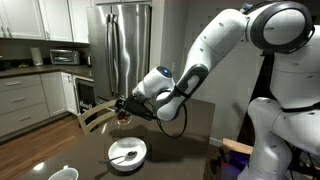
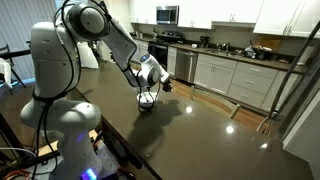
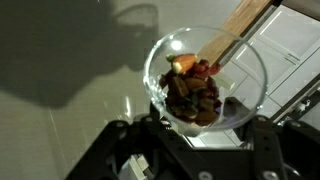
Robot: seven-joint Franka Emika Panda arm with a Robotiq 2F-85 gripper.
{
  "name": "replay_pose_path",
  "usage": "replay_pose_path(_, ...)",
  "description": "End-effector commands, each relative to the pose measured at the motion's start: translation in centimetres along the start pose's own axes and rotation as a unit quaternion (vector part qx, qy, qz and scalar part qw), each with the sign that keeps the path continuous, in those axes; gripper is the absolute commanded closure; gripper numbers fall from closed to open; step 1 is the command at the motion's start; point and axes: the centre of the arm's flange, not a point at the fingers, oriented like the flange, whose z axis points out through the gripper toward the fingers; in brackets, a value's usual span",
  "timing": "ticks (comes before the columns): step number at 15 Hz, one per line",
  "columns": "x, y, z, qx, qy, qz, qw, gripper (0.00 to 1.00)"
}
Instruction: Pour the contents of the glass cup into the bowl
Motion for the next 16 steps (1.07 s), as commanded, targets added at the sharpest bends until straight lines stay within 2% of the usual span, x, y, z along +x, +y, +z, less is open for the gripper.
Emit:
replay_pose_path(1,-1.3,-0.6,-1.2,-0.015,-0.011,0.009,0.9998,0.58)
replay_pose_path(4,-2.3,-0.8,-1.6,-0.018,-0.015,0.000,0.9997,0.58)
replay_pose_path(11,-3.5,-0.2,-3.8,0.012,0.021,-0.022,0.9995,0.58)
replay_pose_path(16,-2.9,-0.4,-5.0,0.009,0.002,-0.023,0.9997,0.58)
